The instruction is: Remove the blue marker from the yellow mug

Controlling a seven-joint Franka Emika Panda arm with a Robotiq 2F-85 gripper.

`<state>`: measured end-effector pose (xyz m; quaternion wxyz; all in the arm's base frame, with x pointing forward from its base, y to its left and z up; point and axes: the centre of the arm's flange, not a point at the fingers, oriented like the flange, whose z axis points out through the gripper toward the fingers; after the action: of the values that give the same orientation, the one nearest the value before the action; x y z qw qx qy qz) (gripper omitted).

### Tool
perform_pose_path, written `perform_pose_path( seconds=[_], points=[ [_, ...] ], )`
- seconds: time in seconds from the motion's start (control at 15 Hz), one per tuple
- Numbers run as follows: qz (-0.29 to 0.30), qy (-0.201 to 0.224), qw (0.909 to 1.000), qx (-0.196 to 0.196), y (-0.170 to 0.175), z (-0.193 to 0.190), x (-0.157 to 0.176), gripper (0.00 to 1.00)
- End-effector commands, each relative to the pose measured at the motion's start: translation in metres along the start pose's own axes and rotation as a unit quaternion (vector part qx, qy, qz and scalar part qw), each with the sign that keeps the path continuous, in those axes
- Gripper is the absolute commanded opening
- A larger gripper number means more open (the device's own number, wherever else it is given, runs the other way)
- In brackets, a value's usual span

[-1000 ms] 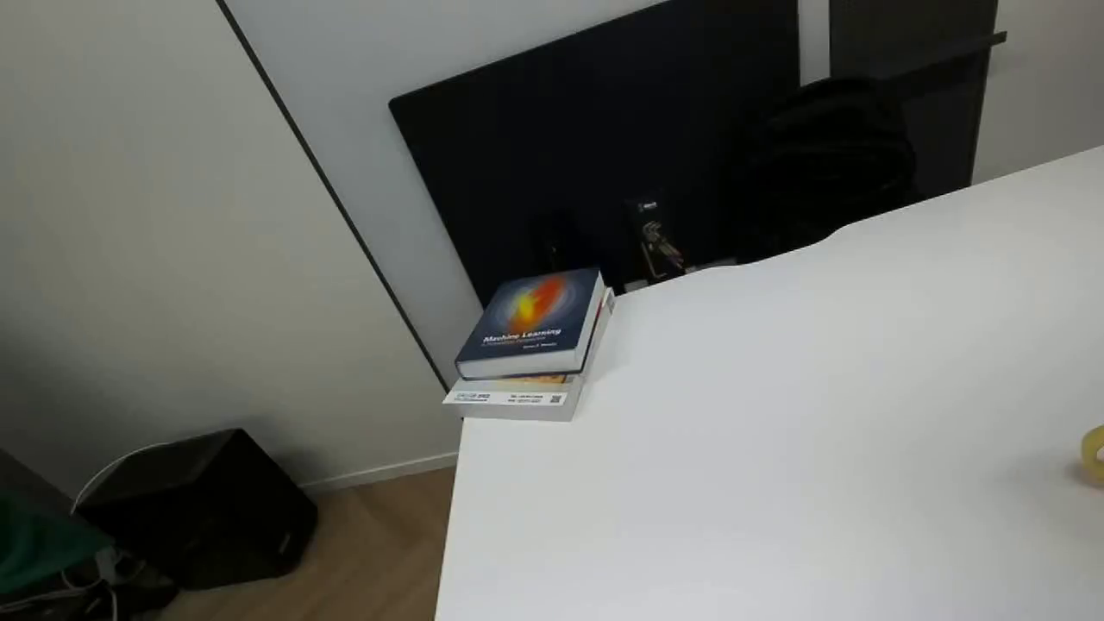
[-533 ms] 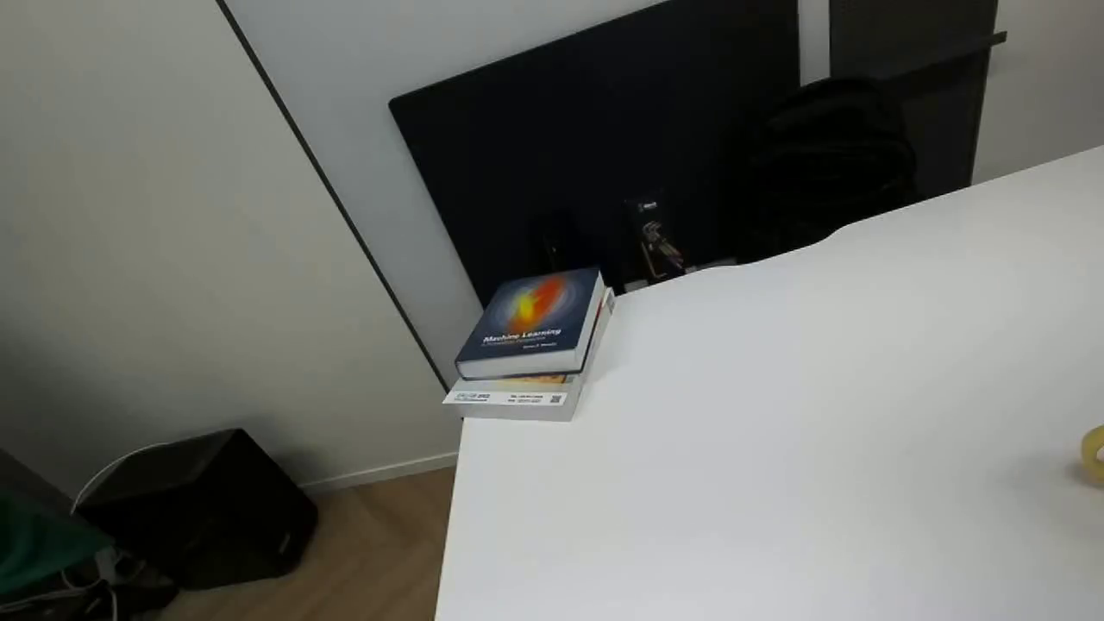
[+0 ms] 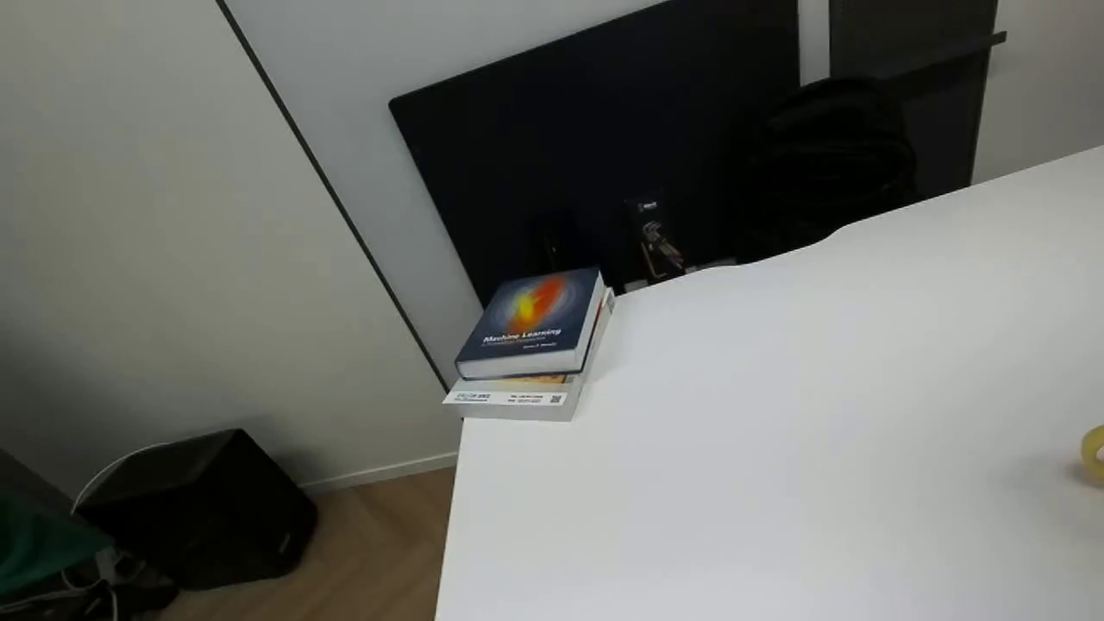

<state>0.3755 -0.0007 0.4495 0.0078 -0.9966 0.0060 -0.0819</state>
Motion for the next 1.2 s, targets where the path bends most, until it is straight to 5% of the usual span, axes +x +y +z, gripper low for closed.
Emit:
perform_pose_path(
  seconds=[0.0, 0.47, 1.13],
  points=[
    [0.044, -0.054, 0.9972, 0.027, 0.039, 0.026, 0.026, 1.0],
    [0.094, -0.147, 0.9793, 0.103, 0.075, 0.078, 0.072, 1.0],
    [0.113, -0.289, 0.9262, 0.214, 0.088, 0.148, 0.142, 1.0]
  ],
)
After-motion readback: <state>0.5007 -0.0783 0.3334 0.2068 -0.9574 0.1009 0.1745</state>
